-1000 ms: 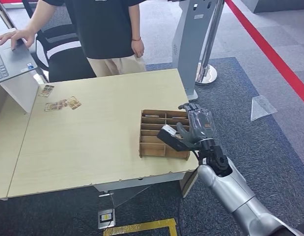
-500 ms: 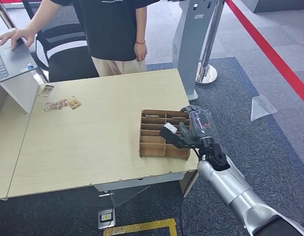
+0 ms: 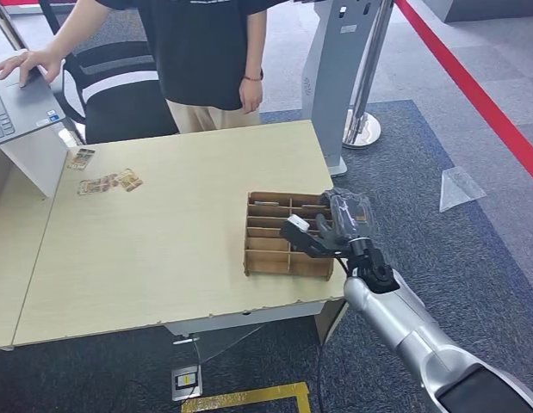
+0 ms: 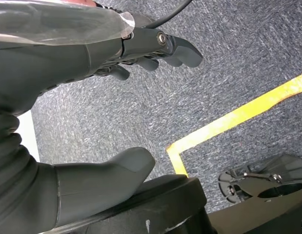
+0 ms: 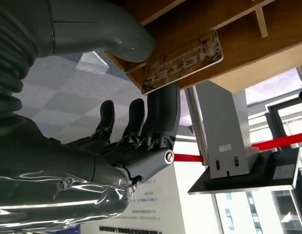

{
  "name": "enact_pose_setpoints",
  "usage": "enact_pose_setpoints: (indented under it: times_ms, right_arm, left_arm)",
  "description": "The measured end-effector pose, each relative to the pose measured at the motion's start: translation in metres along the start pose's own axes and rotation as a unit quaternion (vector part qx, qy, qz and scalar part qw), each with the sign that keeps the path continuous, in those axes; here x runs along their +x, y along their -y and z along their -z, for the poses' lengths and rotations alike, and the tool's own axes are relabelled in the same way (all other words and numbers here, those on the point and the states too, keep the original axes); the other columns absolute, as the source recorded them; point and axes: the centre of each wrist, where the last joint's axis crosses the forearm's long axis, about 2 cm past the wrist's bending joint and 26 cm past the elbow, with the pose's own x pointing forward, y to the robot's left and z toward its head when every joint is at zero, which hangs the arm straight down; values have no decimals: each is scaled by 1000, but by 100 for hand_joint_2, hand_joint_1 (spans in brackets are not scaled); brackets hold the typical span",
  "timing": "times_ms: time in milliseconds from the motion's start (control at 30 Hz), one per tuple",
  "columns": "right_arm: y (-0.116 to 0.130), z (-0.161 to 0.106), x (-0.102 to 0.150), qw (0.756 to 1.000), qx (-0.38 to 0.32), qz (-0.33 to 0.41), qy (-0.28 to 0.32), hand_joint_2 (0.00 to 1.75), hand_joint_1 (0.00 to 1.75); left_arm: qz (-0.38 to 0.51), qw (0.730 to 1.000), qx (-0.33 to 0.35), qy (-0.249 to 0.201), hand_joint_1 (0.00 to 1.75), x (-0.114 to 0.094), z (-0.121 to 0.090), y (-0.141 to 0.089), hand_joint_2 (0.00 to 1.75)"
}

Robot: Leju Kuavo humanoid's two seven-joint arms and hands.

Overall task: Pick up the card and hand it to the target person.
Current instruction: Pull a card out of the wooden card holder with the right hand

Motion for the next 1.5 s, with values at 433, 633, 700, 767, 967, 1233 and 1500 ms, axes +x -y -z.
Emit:
enact_pose_setpoints:
  times_ms: [433, 633, 700, 767, 967, 1233, 1500]
  right_arm:
    - [0, 5, 0, 1000, -2, -16, -7, 175, 170]
    - [2, 8, 1, 1000, 2, -24, -4, 175, 171]
    - [4, 10, 2, 1000, 4, -27, 0, 175, 174]
    - [9, 13, 1, 1000, 4, -27, 8, 175, 175]
    - [35, 32, -7, 998, 9, -12, 65, 175, 175]
    - [92, 63, -17, 992, 14, -7, 121, 175, 175]
    - [165, 86, -28, 988, -12, 12, 154, 175, 175]
  left_arm:
    - [4, 1000, -5, 3, 0, 0, 0, 0, 175]
    - [4, 1000, -5, 3, 0, 0, 0, 0, 175]
    - [5, 1000, -7, 3, 0, 0, 0, 0, 175]
    - [6, 1000, -8, 4, 0, 0, 0, 0, 175]
    - [10, 1000, -23, 16, 0, -3, 2, -4, 175]
    - [9, 1000, -24, 17, 0, -7, 5, -9, 175]
    - [11, 999, -23, 20, 0, -10, 6, -11, 175]
